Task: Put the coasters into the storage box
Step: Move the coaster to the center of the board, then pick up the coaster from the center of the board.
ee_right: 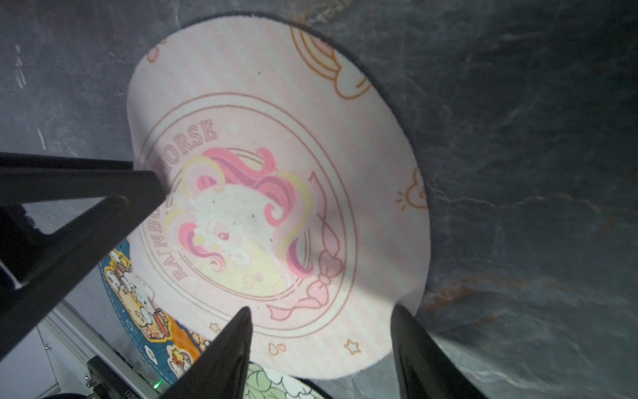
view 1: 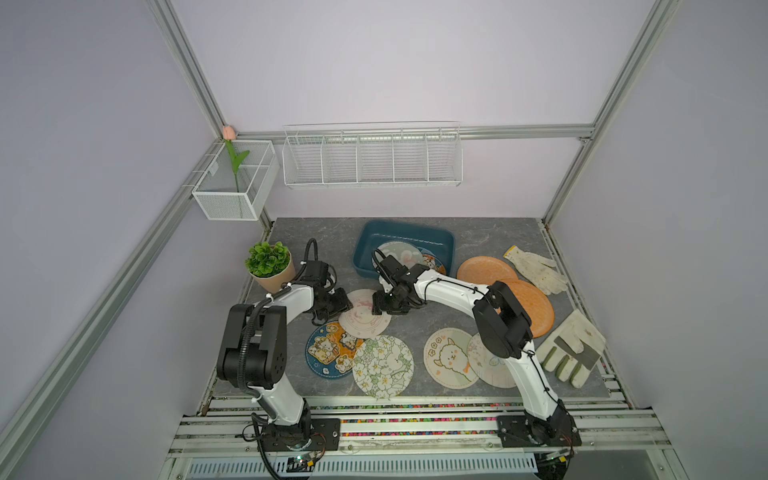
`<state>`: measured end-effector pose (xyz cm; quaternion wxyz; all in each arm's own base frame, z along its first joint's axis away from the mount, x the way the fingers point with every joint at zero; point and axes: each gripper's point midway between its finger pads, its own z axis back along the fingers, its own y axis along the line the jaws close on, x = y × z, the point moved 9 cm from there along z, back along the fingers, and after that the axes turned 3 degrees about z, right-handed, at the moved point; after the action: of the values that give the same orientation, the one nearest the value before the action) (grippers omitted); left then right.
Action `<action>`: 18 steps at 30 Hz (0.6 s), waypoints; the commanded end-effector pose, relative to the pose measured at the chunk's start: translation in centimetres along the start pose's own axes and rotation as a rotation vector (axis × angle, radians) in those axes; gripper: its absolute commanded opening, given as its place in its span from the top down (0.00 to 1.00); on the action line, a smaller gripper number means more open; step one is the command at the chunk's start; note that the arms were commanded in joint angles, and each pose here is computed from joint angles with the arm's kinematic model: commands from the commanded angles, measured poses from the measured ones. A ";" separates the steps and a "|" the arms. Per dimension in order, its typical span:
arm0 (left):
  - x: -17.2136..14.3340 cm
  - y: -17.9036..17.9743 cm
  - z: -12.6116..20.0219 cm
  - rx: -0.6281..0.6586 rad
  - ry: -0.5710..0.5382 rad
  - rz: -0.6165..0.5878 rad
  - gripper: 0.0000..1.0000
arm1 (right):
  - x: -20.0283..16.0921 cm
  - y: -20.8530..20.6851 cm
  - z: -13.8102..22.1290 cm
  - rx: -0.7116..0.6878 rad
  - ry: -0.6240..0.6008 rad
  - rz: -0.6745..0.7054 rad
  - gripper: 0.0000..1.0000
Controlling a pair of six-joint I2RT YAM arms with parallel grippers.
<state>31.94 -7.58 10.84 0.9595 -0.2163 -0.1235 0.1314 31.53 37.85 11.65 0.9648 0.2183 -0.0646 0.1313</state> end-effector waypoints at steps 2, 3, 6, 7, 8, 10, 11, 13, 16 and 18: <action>-1.4 0.4 -1.1 0.022 0.083 0.012 0.64 | -0.4 -0.6 -1.5 -0.002 0.031 -0.030 0.34; -1.4 0.4 -1.1 0.024 0.081 0.013 0.67 | -0.4 -0.6 -1.5 -0.001 0.029 -0.031 0.34; -1.3 0.2 -0.8 0.022 0.069 0.014 0.83 | -0.4 -0.7 -1.3 0.001 0.022 -0.032 0.34; -1.2 0.1 -0.6 0.021 0.062 0.013 0.88 | -0.4 -0.7 -1.1 0.004 0.017 -0.033 0.33; -1.0 -0.1 -0.3 0.019 0.055 0.012 0.92 | -0.4 -0.7 -0.9 0.005 0.013 -0.033 0.32; -0.8 -0.5 0.2 0.011 0.041 0.007 1.00 | -0.4 -0.8 -0.2 0.009 -0.001 -0.038 0.30; -0.7 -0.6 0.5 0.007 0.035 0.005 1.00 | -0.4 -1.0 0.0 0.011 -0.005 -0.041 0.29; -0.3 -1.2 1.3 -0.006 0.018 -0.004 1.00 | -0.6 -1.3 0.8 0.018 -0.016 -0.046 0.26; 0.0 -2.3 2.8 -0.038 -0.002 -0.025 1.00 | -1.1 -1.8 1.9 0.027 -0.029 -0.056 0.23; 0.2 -3.1 4.1 -0.068 -0.018 -0.044 1.00 | -1.4 -2.2 2.6 0.036 -0.033 -0.063 0.21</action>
<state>31.43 -8.17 12.80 0.9587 -0.2242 -0.1208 0.1267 30.78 35.74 11.66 0.9628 0.2353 -0.0672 0.1149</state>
